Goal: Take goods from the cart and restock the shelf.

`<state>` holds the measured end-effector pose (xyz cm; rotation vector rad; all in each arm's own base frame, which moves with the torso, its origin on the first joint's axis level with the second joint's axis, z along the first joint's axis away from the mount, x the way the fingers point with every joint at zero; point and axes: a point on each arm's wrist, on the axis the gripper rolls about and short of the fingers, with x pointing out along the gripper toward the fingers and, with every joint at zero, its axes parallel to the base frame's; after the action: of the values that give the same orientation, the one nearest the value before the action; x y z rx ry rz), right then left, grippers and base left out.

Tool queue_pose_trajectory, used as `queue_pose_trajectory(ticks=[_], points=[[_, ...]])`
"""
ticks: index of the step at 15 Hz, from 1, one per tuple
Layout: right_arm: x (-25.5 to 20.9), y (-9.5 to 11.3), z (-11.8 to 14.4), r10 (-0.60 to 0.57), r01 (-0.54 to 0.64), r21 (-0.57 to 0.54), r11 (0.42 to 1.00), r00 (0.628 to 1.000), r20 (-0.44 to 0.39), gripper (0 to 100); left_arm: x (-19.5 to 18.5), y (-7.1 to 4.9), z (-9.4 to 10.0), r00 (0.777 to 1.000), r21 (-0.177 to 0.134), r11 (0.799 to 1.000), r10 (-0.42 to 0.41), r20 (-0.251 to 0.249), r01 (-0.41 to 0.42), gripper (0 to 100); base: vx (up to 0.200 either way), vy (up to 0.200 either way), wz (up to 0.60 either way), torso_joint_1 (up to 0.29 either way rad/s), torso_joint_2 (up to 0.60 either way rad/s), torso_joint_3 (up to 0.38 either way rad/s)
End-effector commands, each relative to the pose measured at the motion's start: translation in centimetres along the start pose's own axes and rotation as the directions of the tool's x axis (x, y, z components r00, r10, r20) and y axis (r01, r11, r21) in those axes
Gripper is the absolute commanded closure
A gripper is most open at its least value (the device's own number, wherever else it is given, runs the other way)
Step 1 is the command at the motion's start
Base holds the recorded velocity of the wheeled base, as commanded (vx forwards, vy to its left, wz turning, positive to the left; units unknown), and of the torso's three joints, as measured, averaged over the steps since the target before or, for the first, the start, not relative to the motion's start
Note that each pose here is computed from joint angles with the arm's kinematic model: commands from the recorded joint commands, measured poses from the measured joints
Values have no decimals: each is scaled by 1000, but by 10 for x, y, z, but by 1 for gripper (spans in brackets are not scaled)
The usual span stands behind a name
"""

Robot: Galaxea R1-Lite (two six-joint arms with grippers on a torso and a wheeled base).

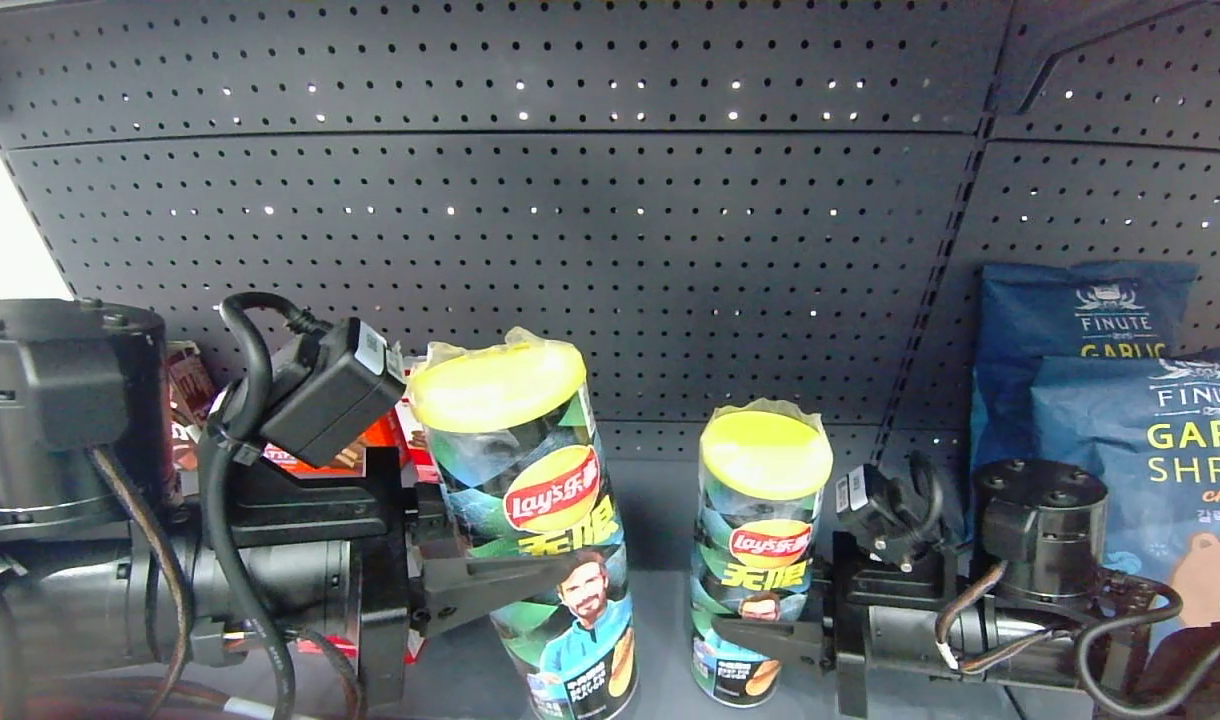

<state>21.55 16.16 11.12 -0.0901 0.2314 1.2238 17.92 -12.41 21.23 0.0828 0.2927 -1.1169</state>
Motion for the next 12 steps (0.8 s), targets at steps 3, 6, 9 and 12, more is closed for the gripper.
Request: queue_pose_trajectory(ticks=[3,6,9,12], points=[[8,-4,-8,5,-5,16,1000,1000,-26,100,0,1,-1,1000,-2,1000,1,-3,-1,100,0,0,0,0,0,0],[8,-5,-9,4,-3,16,1000,1000,-24,0,0,0,-1,1000,-2,1000,-1,-3,1,100,0,0,0,0,0,0],[-3,-2,-8,-14,14,12,1000,1000,-17,0,1,0,-2,1000,-3,1000,-2,-5,2,100,0,0,0,0,0,0],[-27,12,-5,-26,26,1,1000,1000,-2,0,1,0,-1,1000,-2,1000,-2,-4,2,100,0,0,0,0,0,0]])
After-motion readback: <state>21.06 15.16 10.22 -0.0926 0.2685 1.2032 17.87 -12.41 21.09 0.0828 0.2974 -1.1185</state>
